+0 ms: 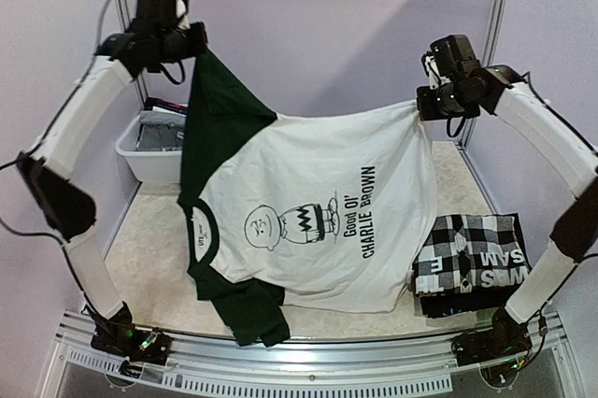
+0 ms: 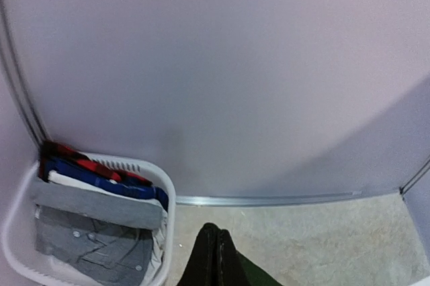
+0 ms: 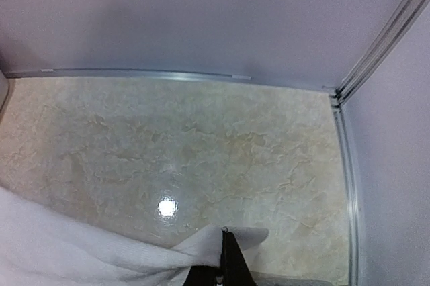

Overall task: Fold and stack the mixed laundry pile
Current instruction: Flatten out the flattened T-shirt at the center of the board.

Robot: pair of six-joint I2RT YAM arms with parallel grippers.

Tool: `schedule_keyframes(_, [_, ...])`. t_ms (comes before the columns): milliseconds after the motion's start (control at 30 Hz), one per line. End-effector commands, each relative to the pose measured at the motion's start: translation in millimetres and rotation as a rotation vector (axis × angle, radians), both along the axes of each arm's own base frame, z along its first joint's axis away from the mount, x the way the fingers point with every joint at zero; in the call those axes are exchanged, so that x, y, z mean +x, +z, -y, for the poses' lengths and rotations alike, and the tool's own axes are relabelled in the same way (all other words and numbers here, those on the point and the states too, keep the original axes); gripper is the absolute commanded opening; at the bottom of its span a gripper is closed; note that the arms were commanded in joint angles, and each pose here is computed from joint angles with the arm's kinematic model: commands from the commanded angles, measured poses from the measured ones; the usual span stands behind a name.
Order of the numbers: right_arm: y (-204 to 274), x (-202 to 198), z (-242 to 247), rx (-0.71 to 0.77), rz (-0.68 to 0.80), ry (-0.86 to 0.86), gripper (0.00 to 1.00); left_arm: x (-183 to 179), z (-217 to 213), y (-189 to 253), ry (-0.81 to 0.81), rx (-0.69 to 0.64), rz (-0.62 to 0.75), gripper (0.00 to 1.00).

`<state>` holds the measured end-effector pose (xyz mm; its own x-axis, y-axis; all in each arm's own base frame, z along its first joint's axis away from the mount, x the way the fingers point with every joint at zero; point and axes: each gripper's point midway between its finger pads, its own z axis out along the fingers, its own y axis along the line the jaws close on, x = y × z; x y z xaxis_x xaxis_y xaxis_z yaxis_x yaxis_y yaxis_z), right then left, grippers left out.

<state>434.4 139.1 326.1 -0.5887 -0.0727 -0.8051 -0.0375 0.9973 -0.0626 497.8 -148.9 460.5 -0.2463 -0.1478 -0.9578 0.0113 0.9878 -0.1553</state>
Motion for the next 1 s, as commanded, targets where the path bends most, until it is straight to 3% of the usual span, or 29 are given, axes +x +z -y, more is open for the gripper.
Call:
schedule_keyframes(0, [-69,66,0,0.104,-0.112,0.034,0.00,67,31,-65,-0.084,-0.042,-0.085,0.00])
schedule_keyframes(133, [-128,109,8,0.118,-0.206,0.024,0.00,123,55,-148,-0.121,-0.037,-0.181,0.00])
schedule_keyframes(300, [-178,142,18,0.104,-0.273,-0.005,0.00,159,59,-205,-0.129,-0.090,-0.201,0.00])
schedule_keyframes(667, [-218,185,34,0.157,-0.268,-0.014,0.02,207,68,-262,-0.138,-0.182,-0.077,0.00])
schedule_keyframes(833, [-233,207,46,0.159,-0.241,-0.038,0.05,224,57,-280,-0.066,-0.266,-0.011,0.00])
schedule_keyframes(900, [-234,217,50,0.177,-0.204,-0.048,0.10,231,51,-280,-0.030,-0.291,0.035,0.00])
schedule_keyframes(933, [-234,221,50,0.186,-0.186,-0.045,0.17,233,51,-284,-0.024,-0.299,0.046,0.05])
schedule_keyframes(967, [-231,225,50,0.193,-0.168,-0.045,0.32,235,52,-281,-0.031,-0.307,0.056,0.20])
